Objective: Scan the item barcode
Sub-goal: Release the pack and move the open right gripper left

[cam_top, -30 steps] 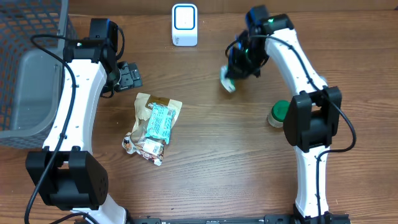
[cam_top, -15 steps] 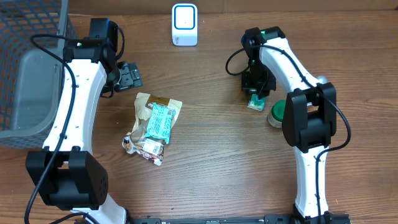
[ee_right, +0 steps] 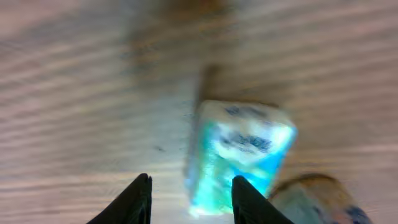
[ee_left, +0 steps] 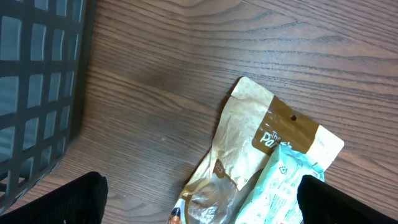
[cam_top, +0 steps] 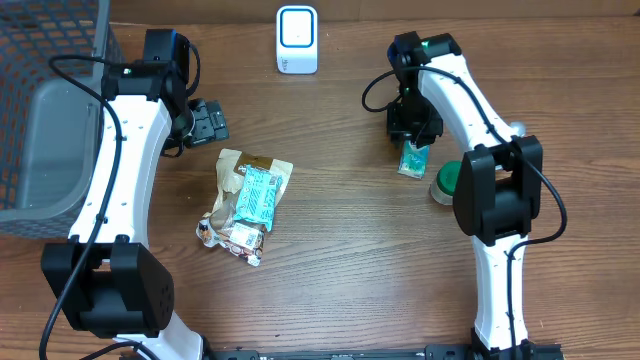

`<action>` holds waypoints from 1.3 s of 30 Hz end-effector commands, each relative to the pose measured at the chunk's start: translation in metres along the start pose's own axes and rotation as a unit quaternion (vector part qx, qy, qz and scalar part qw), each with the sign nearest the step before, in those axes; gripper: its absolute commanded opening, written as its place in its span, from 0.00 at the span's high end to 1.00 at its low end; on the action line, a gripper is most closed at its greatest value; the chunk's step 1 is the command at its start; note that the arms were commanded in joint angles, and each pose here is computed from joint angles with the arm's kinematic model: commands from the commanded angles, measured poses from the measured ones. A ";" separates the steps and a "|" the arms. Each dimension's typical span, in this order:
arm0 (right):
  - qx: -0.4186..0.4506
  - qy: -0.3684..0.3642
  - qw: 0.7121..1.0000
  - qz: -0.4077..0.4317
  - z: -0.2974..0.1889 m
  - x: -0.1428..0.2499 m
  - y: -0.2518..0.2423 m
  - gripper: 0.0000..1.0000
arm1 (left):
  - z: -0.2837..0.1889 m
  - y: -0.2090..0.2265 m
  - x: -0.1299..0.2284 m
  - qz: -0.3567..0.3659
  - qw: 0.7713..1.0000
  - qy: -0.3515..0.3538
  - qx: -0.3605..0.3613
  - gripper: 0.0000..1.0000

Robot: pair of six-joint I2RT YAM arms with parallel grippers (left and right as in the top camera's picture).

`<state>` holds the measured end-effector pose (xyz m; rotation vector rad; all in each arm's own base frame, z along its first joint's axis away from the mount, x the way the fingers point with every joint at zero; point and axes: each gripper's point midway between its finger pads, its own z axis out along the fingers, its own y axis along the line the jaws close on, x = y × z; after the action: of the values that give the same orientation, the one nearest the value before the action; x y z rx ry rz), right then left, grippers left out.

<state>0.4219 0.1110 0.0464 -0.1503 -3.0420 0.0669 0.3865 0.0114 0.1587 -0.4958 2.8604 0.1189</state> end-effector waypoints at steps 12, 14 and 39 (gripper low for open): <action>0.026 -0.035 0.999 0.029 0.025 -0.002 0.012 0.57 | -0.004 -0.002 -0.004 0.008 1.000 -0.010 -0.002 0.00; 0.046 -0.025 0.998 0.036 0.033 0.001 -0.001 0.57 | -0.004 -0.002 -0.004 0.008 1.000 -0.010 -0.002 0.00; -0.088 -0.071 0.993 -0.029 0.005 0.014 0.101 0.00 | -0.004 -0.002 -0.004 0.008 1.000 -0.010 -0.002 0.00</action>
<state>0.4044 0.2113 0.0171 -0.0461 -3.1288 -0.1164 0.3865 0.0114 0.1587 -0.4958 2.8604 0.1189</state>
